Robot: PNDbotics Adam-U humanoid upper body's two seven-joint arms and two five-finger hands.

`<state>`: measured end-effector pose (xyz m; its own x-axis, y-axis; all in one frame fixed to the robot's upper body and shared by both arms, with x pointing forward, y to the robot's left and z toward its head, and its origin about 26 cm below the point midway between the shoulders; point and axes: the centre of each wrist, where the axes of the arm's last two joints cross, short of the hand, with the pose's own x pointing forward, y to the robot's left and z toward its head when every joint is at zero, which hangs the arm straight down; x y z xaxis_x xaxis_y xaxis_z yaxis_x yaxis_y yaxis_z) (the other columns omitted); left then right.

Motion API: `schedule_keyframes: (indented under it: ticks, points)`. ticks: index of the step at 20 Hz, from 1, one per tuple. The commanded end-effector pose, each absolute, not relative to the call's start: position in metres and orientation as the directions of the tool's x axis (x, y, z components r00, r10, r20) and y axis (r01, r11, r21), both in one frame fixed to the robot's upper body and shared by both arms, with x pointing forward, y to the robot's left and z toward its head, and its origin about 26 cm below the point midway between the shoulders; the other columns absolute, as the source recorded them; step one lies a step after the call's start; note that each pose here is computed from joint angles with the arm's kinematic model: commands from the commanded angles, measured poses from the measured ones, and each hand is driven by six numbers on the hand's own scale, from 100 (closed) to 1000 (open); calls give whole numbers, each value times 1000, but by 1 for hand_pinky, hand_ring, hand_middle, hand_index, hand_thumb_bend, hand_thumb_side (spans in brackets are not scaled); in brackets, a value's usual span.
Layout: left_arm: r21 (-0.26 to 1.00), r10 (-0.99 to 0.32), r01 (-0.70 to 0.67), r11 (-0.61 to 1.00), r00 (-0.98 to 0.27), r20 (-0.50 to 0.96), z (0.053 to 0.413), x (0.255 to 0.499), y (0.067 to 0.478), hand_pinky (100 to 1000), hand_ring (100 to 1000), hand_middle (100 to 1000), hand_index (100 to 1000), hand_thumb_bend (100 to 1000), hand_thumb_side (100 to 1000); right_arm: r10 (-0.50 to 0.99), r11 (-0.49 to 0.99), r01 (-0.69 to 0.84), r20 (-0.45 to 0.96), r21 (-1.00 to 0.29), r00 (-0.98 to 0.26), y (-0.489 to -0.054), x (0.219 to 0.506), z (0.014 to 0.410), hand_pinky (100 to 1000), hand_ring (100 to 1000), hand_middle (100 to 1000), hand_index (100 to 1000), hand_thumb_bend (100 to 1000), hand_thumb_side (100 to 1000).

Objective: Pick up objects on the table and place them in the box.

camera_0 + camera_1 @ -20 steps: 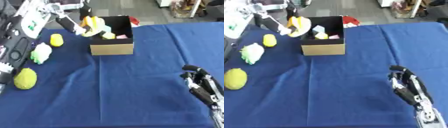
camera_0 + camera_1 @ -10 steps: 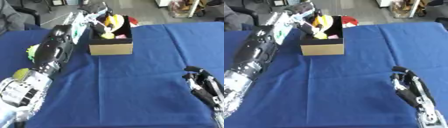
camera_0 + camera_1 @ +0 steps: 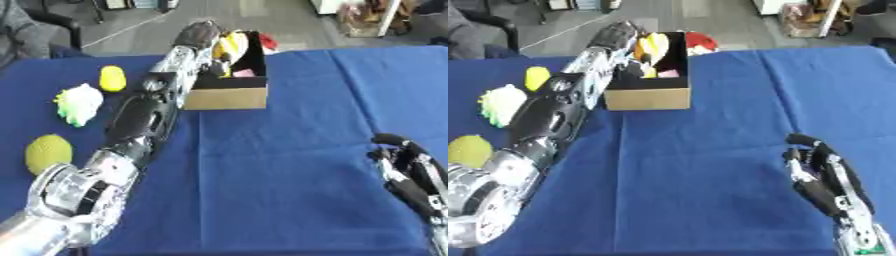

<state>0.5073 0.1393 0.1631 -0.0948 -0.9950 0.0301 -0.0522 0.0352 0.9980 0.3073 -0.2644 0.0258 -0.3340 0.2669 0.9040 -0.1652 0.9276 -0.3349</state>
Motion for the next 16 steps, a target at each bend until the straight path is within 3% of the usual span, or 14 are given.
schedule_keyframes:
  ticks: [1,2,3,4,8,9,11,13,16]
  points:
    - [992,-999,-121,23,-43,18,187,512,149,813,770,798,938,316,396,266,925,-166,896,-341,-357,-265,309,33,759,665,743,803,100,343]
    - [991,-999,-135,9,-34,5,188,512,152,815,773,802,939,328,420,266,925,-165,896,-341,-357,-265,309,33,759,665,743,803,100,344]
    - [989,-1000,-148,-8,-24,-11,189,513,155,833,802,843,957,388,608,267,925,-165,895,-342,-356,-265,309,33,759,665,743,803,100,344]
    - [988,-1000,-153,-22,-16,-24,188,513,158,845,818,864,968,413,702,268,925,-164,895,-342,-356,-266,309,33,759,665,743,803,100,344]
    - [988,-998,-141,-57,4,-57,189,515,174,860,844,899,987,458,822,271,925,-160,894,-344,-356,-267,309,33,759,665,743,803,100,346]
    - [989,-998,-139,-57,4,-57,191,515,179,860,846,903,988,442,807,271,925,-161,894,-345,-357,-267,310,33,759,665,743,803,100,349]
    - [989,-999,-144,-36,-11,-38,200,516,191,849,825,874,972,340,644,273,925,-160,893,-346,-357,-267,309,33,759,665,743,803,100,348]
    - [989,-999,-147,10,-54,2,213,515,208,839,810,851,959,265,572,278,924,-154,893,-349,-355,-269,309,33,759,665,743,803,100,349]
    - [980,-990,-184,76,-128,52,244,508,240,825,770,791,929,206,372,283,923,-150,891,-353,-355,-270,309,33,759,665,743,803,100,354]
